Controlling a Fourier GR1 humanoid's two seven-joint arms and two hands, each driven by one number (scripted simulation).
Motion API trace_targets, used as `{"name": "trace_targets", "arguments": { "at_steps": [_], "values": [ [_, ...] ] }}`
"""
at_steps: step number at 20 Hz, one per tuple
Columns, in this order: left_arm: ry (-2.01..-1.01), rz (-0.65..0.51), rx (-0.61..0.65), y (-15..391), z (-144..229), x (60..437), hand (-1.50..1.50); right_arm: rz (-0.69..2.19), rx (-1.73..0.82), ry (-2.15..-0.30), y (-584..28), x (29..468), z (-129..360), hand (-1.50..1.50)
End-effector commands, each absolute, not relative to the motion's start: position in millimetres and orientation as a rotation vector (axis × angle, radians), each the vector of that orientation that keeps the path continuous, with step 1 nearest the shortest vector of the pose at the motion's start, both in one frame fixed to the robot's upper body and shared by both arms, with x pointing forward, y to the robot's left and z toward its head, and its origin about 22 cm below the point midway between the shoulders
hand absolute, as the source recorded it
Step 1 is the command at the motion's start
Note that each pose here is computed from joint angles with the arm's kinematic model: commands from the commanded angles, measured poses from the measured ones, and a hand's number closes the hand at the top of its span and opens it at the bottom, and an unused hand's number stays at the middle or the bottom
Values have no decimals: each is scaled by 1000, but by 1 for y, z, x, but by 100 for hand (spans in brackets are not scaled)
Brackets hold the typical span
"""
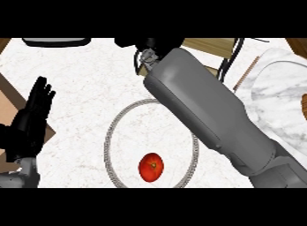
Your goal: Pick the can from the placemat and place it in the tiered shelf
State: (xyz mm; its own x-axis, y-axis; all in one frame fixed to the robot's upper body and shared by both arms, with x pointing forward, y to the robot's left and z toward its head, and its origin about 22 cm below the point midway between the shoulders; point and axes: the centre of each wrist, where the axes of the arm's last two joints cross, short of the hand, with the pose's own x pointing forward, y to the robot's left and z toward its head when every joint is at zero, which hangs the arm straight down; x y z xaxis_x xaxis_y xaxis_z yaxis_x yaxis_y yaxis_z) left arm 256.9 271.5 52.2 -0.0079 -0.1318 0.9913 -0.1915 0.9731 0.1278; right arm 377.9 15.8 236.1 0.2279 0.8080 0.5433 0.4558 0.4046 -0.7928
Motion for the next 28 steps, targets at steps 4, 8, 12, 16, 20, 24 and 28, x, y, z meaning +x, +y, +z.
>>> {"name": "trace_targets", "arguments": {
  "at_steps": [4, 8, 12, 16, 20, 24, 28],
  "values": [
    [-1594, 33, 237, 268, 65, 258, 0, 90, -1240, -1214, 3, 380, 230, 150],
    [-1583, 37, 238, 269, 49, 258, 0, 28, -1272, -1227, -4, 382, 238, 150],
    [-1607, 39, 237, 268, 54, 258, 0, 2, -1296, -1241, -23, 393, 209, 150],
    [-1630, 44, 218, 255, 60, 268, 0, -14, -1320, -1276, -41, 405, 181, 150],
    [-1610, 27, 237, 267, 53, 258, 0, -24, -1320, -1273, -65, 418, 181, 150],
    [-1621, 23, 222, 256, 63, 263, 0, -30, -1330, -1221, -63, 430, 172, 150],
    [-1605, 34, 234, 260, 49, 258, 0, -183, -1228, -1258, -80, 433, 167, -150]
  ]
}}
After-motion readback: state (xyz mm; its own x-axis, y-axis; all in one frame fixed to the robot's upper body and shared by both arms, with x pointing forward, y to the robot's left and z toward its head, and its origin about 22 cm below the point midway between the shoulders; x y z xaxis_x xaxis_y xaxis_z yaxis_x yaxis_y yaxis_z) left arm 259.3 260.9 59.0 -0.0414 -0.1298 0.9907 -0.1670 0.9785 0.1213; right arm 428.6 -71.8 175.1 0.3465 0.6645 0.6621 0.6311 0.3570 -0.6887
